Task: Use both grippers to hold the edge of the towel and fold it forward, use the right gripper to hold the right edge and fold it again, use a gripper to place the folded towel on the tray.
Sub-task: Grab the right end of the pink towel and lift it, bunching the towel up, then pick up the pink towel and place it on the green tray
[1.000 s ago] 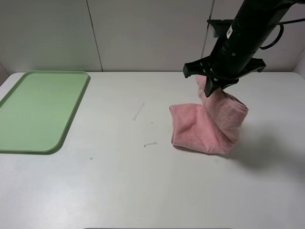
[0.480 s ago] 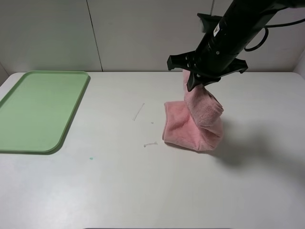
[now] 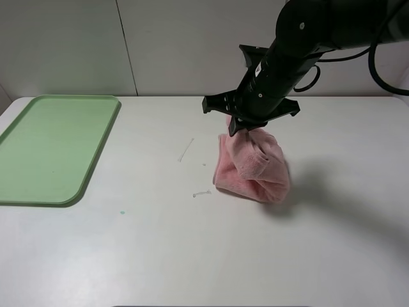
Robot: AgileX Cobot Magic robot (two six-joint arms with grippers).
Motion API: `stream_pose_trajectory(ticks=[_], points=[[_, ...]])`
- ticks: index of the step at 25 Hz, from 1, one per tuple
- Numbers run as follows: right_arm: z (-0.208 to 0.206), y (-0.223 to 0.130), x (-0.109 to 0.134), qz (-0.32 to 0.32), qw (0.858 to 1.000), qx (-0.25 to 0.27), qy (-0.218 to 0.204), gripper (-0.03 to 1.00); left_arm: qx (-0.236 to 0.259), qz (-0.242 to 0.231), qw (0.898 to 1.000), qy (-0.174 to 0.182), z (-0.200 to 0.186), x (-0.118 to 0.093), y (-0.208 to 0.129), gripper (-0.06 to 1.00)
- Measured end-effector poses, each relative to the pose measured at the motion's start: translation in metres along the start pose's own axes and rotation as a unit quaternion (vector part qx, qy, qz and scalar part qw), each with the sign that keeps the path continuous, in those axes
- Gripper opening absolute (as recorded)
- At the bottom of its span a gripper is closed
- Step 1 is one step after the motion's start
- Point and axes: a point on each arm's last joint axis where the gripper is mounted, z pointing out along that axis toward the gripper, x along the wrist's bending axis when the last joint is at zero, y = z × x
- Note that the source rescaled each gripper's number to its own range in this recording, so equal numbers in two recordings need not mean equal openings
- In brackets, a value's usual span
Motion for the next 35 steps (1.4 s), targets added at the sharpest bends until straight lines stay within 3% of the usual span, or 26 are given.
stream_pose_trajectory(ticks=[6,7,9,11,12,15,30,35], points=[[0.001,0.000,0.000,-0.002,1.000,-0.002,0.001,0.06,0.000,0.000,1.000,0.000,0.000,0.000,0.000,1.00],[0.001,0.000,0.000,-0.007,1.000,-0.002,0.001,0.10,0.000,0.000,1.000,0.000,0.000,0.000,0.000,1.00],[0.001,0.000,0.000,-0.022,1.000,-0.003,0.001,0.30,0.000,0.000,1.000,0.000,0.000,0.000,0.000,1.00],[0.001,0.000,0.000,-0.039,0.999,-0.003,0.001,0.69,0.000,0.000,1.000,0.000,0.000,0.000,0.000,1.00],[0.001,0.000,0.000,-0.043,0.999,-0.003,0.001,0.80,0.000,0.000,1.000,0.000,0.000,0.000,0.000,1.00],[0.001,0.000,0.000,-0.048,0.999,-0.003,0.001,0.96,0.000,0.000,1.000,0.000,0.000,0.000,0.000,1.00],[0.000,0.001,-0.002,-0.063,0.998,-0.006,-0.009,1.00,0.000,0.000,1.000,0.000,0.000,0.000,0.000,1.00],[-0.024,0.003,-0.004,-0.093,0.995,-0.020,-0.029,1.00,0.000,0.000,1.000,0.000,0.000,0.000,0.000,1.00]])
